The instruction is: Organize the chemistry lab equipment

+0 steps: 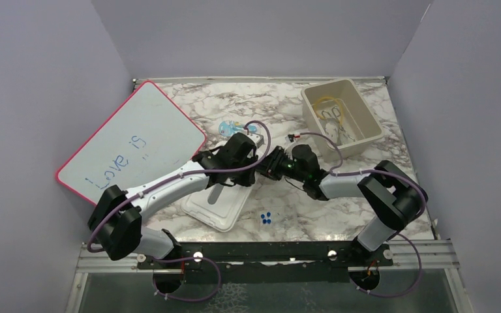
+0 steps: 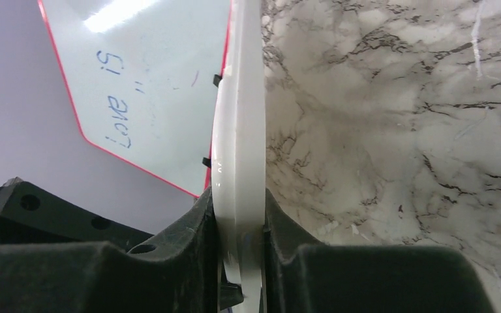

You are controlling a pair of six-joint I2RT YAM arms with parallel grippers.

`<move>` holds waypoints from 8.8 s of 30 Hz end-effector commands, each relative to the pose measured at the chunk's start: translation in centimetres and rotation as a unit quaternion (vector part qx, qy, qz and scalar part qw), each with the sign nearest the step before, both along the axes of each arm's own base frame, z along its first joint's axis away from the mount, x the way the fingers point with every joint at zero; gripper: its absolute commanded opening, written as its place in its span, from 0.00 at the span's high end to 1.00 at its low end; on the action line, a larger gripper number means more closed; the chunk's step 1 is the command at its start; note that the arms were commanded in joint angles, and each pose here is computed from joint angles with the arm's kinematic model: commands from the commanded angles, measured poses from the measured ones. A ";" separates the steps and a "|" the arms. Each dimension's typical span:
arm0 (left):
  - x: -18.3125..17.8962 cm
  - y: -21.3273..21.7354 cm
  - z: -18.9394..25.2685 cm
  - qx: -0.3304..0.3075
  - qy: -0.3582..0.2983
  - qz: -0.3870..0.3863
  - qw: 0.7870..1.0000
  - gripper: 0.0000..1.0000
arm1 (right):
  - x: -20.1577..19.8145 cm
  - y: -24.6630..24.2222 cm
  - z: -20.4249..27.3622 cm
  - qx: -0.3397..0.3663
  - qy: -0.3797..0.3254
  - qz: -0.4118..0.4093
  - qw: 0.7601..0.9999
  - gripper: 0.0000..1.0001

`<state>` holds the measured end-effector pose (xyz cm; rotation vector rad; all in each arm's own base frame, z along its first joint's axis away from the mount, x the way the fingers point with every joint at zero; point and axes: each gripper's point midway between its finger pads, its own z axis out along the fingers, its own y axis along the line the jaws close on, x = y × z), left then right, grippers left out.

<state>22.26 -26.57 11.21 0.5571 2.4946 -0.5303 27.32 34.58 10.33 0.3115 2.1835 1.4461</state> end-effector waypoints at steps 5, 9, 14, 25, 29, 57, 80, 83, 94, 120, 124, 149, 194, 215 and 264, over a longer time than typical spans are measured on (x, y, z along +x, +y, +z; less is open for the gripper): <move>1.1 -1.0 5.9 -0.079 -0.066 0.004 0.995 0.63 | 0.8 -0.8 6.8 0.026 -0.103 -0.031 0.994 0.96; 1.8 -0.7 10.2 -0.118 -0.109 0.010 0.987 0.38 | 1.1 -1.5 9.6 0.000 -0.159 -0.027 0.987 0.97; 3.2 0.4 15.9 -0.158 -0.167 0.008 0.973 0.17 | 2.5 -2.4 12.9 -0.032 -0.217 -0.013 0.976 0.98; 9.9 3.3 22.0 -0.220 -0.193 0.012 0.956 0.09 | 6.6 -8.3 19.7 -0.040 -0.311 0.042 0.949 0.99; 12.5 4.3 22.8 -0.247 -0.191 0.013 0.950 0.09 | 7.0 -11.5 21.8 -0.029 -0.335 0.055 0.940 0.99; 9.0 -0.7 24.2 -0.441 -0.152 -0.130 0.875 0.08 | 5.0 -18.5 30.2 0.084 -0.343 0.130 0.926 0.99; 3.7 -3.1 23.0 -0.469 -0.066 -0.136 0.870 0.35 | 2.8 -18.3 33.6 0.120 -0.355 0.147 0.915 0.99; 3.3 -3.0 24.1 -0.473 -0.079 -0.138 0.866 0.57 | 2.6 -18.3 33.6 0.116 -0.354 0.147 0.916 0.99; 2.0 -1.7 26.9 -0.484 -0.130 -0.129 0.856 1.00 | 5.4 -19.4 29.9 0.049 -0.329 0.038 0.942 0.51; 15.6 -6.8 28.1 -0.552 -0.093 0.091 0.823 1.00 | 16.7 -42.8 11.2 -0.521 -0.063 -0.298 0.797 0.28; 17.2 -8.1 28.5 -0.565 -0.092 0.104 0.814 1.00 | 18.3 -44.0 9.5 -0.533 -0.058 -0.271 0.800 0.28; 20.6 -13.3 24.7 -0.568 -0.042 0.127 0.812 1.00 | 16.3 -34.3 7.1 -0.345 -0.049 -0.103 0.931 0.61; 23.0 -21.1 16.9 -0.571 0.010 0.176 0.802 0.91 | 14.4 -37.1 9.5 -0.387 -0.062 -0.214 0.895 0.63; 23.4 -16.9 17.3 -0.483 -0.056 0.216 0.847 0.47 | 14.8 -36.9 6.8 -0.400 -0.048 -0.174 0.899 0.65; 25.0 -13.3 4.1 -0.212 -0.064 0.207 0.953 0.60 | 17.5 -37.0 6.4 -0.412 -0.085 -0.140 0.896 0.78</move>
